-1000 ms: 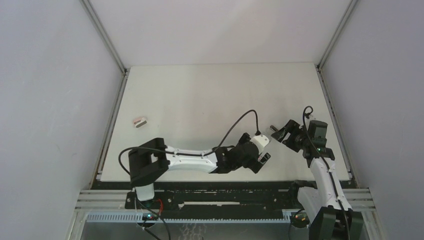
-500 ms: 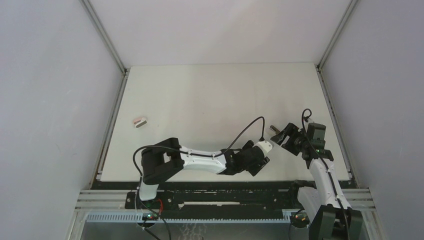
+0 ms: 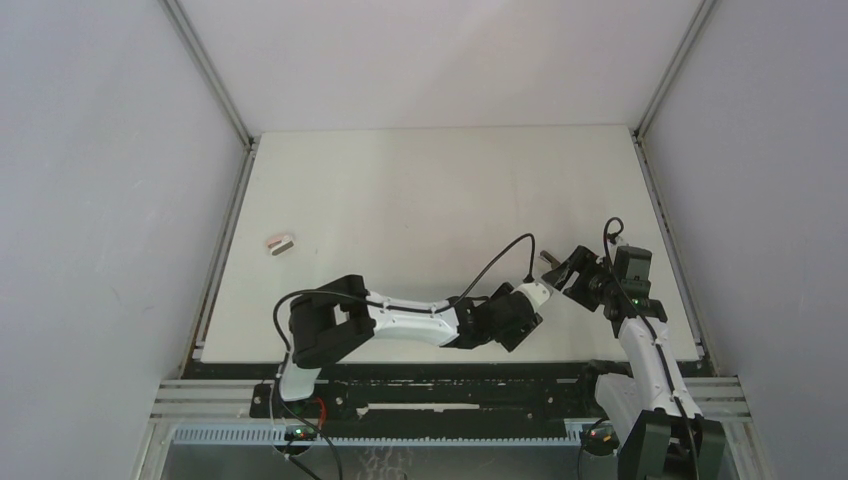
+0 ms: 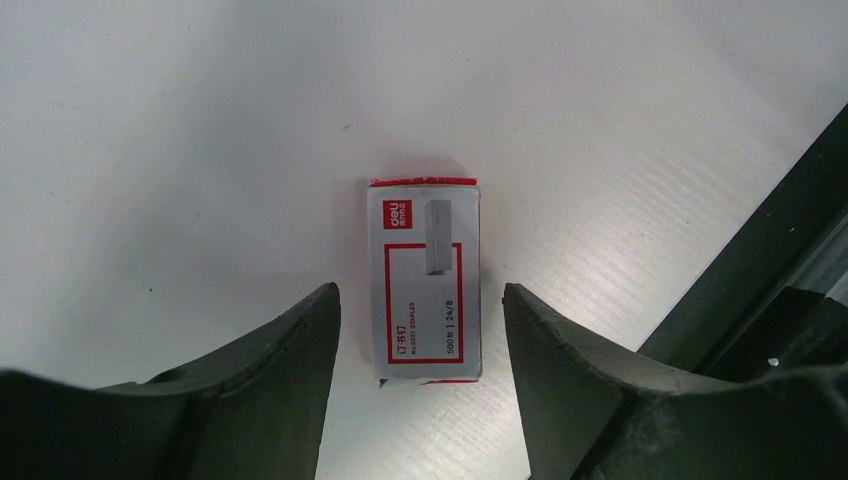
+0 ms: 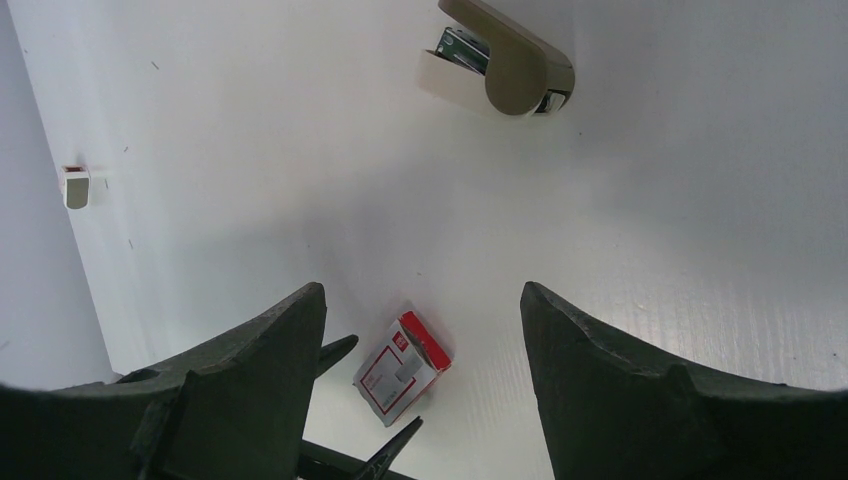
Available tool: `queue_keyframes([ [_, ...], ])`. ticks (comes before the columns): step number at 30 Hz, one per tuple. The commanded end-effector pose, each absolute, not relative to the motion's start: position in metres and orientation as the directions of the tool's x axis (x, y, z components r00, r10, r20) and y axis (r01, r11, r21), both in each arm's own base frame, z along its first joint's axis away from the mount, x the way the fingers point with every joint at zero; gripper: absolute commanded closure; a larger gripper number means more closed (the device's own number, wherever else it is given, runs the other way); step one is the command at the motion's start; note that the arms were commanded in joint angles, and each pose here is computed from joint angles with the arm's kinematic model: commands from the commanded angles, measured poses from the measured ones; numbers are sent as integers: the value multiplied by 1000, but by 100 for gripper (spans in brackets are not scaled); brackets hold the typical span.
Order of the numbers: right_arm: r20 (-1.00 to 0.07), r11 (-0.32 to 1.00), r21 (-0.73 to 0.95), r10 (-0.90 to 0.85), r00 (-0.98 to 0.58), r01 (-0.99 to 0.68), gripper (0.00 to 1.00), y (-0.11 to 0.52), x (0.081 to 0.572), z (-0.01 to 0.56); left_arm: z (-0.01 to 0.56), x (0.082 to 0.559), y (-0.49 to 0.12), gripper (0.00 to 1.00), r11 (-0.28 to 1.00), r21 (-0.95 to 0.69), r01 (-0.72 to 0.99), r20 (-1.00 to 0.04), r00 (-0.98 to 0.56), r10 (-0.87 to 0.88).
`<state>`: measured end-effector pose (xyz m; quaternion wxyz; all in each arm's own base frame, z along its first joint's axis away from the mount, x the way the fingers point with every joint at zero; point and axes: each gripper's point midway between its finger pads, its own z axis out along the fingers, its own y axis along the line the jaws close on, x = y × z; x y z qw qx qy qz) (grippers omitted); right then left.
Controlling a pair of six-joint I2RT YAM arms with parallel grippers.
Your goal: Load the staples into the stapler
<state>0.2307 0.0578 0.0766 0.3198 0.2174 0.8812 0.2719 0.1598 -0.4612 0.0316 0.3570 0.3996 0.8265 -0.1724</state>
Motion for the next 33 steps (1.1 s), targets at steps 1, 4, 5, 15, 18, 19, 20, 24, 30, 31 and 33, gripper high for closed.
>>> queue_keyframes([
  [1, -477, 758, 622, 567, -671, 198, 29, 54, 238, 82, 49, 161, -482, 34, 610, -33, 792, -756, -419, 503],
  [4, -478, 759, 620, 567, -670, 200, 29, 54, 238, 81, 47, 159, -483, 34, 607, -28, 795, -748, -419, 514],
  [5, -478, 759, 619, 567, -671, 201, 29, 53, 238, 81, 46, 159, -483, 35, 605, -28, 795, -747, -419, 516],
  [15, -480, 759, 620, 569, -668, 201, 29, 53, 238, 81, 43, 160, -484, 39, 611, -16, 792, -735, -424, 530],
  [18, -479, 758, 620, 569, -668, 202, 29, 53, 238, 80, 44, 161, -483, 41, 614, -12, 789, -736, -422, 529],
  [19, -478, 758, 620, 569, -669, 201, 29, 53, 238, 80, 44, 161, -483, 42, 616, -11, 788, -736, -423, 529],
  [20, -478, 757, 623, 568, -671, 197, 28, 54, 238, 80, 43, 161, -482, 44, 617, -9, 787, -735, -424, 529],
  [24, -474, 749, 641, 560, -679, 170, 28, 59, 238, 84, 47, 165, -474, 48, 652, -3, 758, -748, -435, 501],
  [30, -438, 732, 667, 539, -719, 142, 29, 71, 237, 80, 60, 165, -459, 51, 662, -24, 749, -785, -424, 452],
  [31, -433, 731, 670, 530, -729, 133, 29, 74, 237, 79, 60, 164, -455, 51, 663, -22, 748, -787, -422, 450],
  [33, -419, 733, 671, 503, -756, 116, 29, 84, 236, 75, 62, 163, -445, 52, 662, -24, 749, -791, -419, 445],
])
